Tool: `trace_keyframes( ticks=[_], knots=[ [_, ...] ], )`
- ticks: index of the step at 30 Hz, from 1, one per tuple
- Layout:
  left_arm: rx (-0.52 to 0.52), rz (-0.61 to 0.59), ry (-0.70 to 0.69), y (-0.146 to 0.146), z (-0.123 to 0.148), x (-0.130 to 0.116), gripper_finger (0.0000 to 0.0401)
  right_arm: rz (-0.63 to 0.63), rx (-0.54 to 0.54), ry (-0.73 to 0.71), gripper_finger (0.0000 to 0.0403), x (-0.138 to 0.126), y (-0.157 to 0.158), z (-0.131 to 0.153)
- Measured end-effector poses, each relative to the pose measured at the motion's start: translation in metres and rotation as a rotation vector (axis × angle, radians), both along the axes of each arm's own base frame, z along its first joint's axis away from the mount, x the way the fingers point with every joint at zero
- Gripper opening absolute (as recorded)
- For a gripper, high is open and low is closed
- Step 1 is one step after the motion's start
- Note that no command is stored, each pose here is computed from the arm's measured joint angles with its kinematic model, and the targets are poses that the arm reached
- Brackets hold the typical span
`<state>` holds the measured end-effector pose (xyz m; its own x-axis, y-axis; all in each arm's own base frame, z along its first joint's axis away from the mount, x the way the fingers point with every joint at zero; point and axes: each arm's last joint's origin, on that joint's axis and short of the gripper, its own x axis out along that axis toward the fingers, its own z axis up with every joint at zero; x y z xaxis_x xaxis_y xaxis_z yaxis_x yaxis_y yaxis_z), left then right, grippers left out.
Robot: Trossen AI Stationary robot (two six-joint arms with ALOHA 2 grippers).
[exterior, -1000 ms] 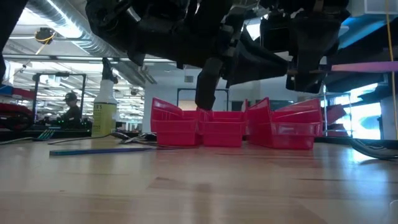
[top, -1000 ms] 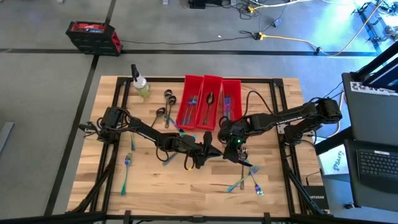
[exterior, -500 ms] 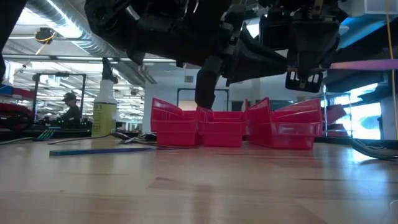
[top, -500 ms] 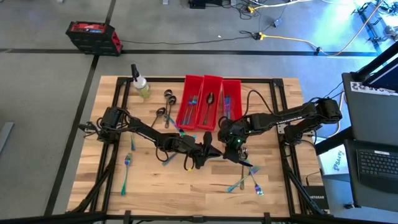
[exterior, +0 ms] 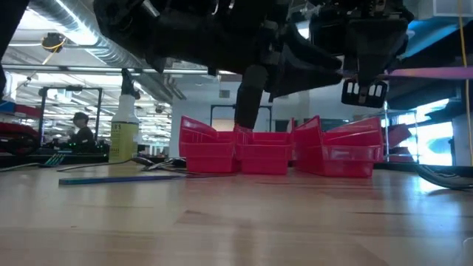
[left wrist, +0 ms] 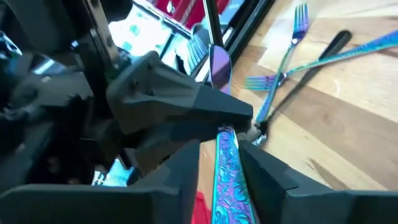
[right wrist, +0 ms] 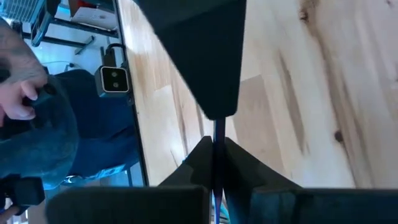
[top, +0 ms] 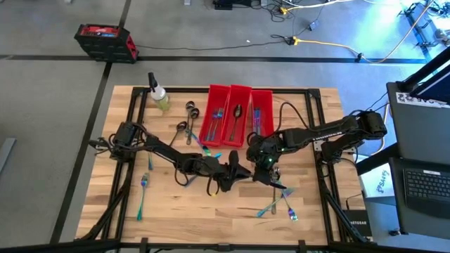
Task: Sort silverware
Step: Put the blue knife into the right red silverware bin
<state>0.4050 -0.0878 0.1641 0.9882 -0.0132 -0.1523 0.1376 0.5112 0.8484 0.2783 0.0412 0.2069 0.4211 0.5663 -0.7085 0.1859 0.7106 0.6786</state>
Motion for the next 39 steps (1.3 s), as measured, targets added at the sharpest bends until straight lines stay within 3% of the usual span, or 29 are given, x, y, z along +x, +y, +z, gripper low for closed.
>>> trace_keyframes(
  ticks=[5,10,18,24,30,33,39],
  knots=[
    [0.074,-0.01,-0.044,-0.009,0.004,-0.002,0.0141,-0.011,0.002,0.01,0.0,0.0,-0.001,0.0],
    [0.057,-0.005,-0.049,-0.009,0.005,-0.002,0.0162,-0.029,-0.012,-0.005,0.0,0.0,-0.003,0.001],
    [0.125,0.024,-0.06,-0.015,0.006,-0.003,0.0168,-0.135,-0.062,-0.03,0.0,-0.012,-0.023,0.019],
    [0.102,0.048,-0.063,-0.019,0.006,-0.005,0.0168,-0.213,-0.12,0.002,0.0,-0.033,-0.04,0.034],
    [0.095,0.135,-0.145,-0.016,0.015,-0.004,0.0168,-0.196,-0.153,0.044,0.0,-0.043,-0.041,0.035],
    [0.062,0.179,-0.206,-0.01,0.021,-0.003,0.0168,-0.16,-0.179,0.056,0.0,-0.048,-0.041,0.034],
    [-0.136,0.212,-0.303,0.001,0.034,-0.004,0.0168,-0.116,-0.265,0.108,0.0,-0.061,-0.042,0.045]
  ],
)
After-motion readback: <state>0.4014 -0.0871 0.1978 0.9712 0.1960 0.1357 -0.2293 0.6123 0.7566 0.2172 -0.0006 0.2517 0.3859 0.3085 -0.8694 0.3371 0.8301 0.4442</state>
